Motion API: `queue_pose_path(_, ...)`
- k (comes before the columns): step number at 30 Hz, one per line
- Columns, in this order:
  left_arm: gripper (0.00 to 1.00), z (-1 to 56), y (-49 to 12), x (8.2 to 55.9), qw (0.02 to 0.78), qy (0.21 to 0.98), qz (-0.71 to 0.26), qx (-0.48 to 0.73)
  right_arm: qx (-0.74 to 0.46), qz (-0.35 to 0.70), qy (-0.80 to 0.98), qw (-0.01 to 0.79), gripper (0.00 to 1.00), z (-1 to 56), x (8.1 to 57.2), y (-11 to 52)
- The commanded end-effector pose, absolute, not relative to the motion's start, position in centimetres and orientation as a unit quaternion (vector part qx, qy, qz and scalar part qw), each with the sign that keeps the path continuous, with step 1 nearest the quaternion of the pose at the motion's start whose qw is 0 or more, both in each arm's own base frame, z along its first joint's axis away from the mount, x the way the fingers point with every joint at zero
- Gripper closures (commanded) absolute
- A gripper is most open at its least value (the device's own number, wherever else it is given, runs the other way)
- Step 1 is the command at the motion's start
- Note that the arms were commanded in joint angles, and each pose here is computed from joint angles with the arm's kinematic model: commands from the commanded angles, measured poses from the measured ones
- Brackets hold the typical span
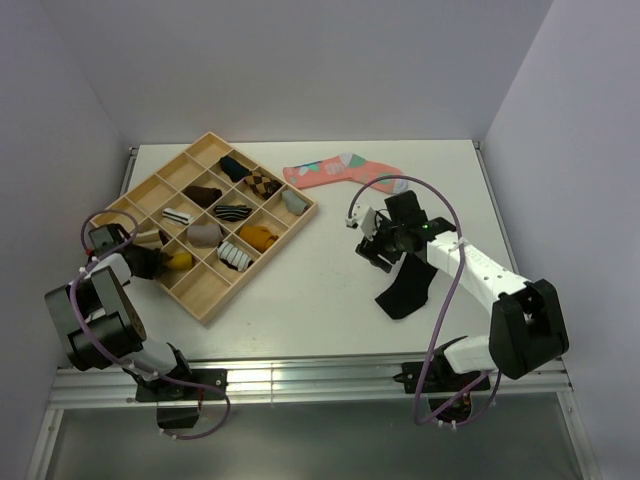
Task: Roll the socks
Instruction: Place the sock in the storage box.
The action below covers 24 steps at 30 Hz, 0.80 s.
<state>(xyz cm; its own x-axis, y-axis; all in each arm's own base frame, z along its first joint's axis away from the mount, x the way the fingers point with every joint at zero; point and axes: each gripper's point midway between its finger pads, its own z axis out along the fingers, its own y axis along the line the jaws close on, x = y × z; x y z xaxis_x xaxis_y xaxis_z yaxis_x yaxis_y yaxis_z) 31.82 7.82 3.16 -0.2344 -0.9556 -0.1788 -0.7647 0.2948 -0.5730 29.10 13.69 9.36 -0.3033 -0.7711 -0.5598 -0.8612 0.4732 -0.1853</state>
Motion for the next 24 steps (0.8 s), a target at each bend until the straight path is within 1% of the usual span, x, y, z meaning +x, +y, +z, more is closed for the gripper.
queue_pose_path(1, 1.0, 1.8, 8.3, 30.9, 0.241, 0.781, -0.139, -0.559, -0.501, 0.074, 0.809, 0.297, 0.28, 9.0, 29.2, 13.4)
queue_pose_path(5, 1.0, 1.8, 8.8, 31.0, 0.243, 0.779, -0.125, -0.565, -0.501, 0.073, 0.811, 0.295, 0.29, 8.8, 29.1, 13.4)
queue_pose_path(6, 0.96, 1.8, 8.8, 31.1, 0.242, 0.78, -0.122, -0.565, -0.501, 0.073, 0.812, 0.292, 0.29, 8.6, 29.0, 13.3)
queue_pose_path(7, 0.92, 2.0, 9.0, 31.2, 0.244, 0.779, -0.119, -0.565, -0.501, 0.07, 0.812, 0.291, 0.29, 8.5, 29.0, 13.2)
queue_pose_path(8, 0.83, 2.3, 9.0, 31.4, 0.248, 0.781, -0.12, -0.561, -0.501, 0.069, 0.812, 0.292, 0.29, 8.6, 29.0, 13.2)
queue_pose_path(10, 0.74, 3.3, 9.0, 31.8, 0.257, 0.783, -0.121, -0.554, -0.502, 0.067, 0.812, 0.29, 0.29, 8.4, 29.0, 13.1)
queue_pose_path(11, 0.65, 3.7, 9.1, 31.8, 0.261, 0.786, -0.116, -0.549, -0.502, 0.067, 0.812, 0.288, 0.29, 8.3, 29.0, 13.1)
queue_pose_path(13, 0.58, 4.9, 9.7, 32.0, 0.274, 0.789, -0.102, -0.54, -0.504, 0.064, 0.813, 0.285, 0.28, 8.1, 29.0, 12.9)
queue_pose_path(14, 0.53, 5.3, 9.8, 32.0, 0.277, 0.791, -0.099, -0.537, -0.505, 0.063, 0.813, 0.284, 0.29, 8.0, 29.0, 12.9)
queue_pose_path(17, 0.46, 6.6, 9.8, 32.3, 0.287, 0.794, -0.101, -0.526, -0.506, 0.062, 0.813, 0.281, 0.28, 7.9, 29.1, 12.8)
queue_pose_path(20, 0.42, 8.1, 9.6, 32.6, 0.299, 0.797, -0.111, -0.513, -0.505, 0.063, 0.813, 0.284, 0.28, 8.2, 29.1, 12.9)
queue_pose_path(24, 0.39, 11.5, 9.4, 32.9, 0.336, 0.794, -0.124, -0.492, -0.502, 0.064, 0.814, 0.284, 0.28, 8.6, 29.0, 12.9)
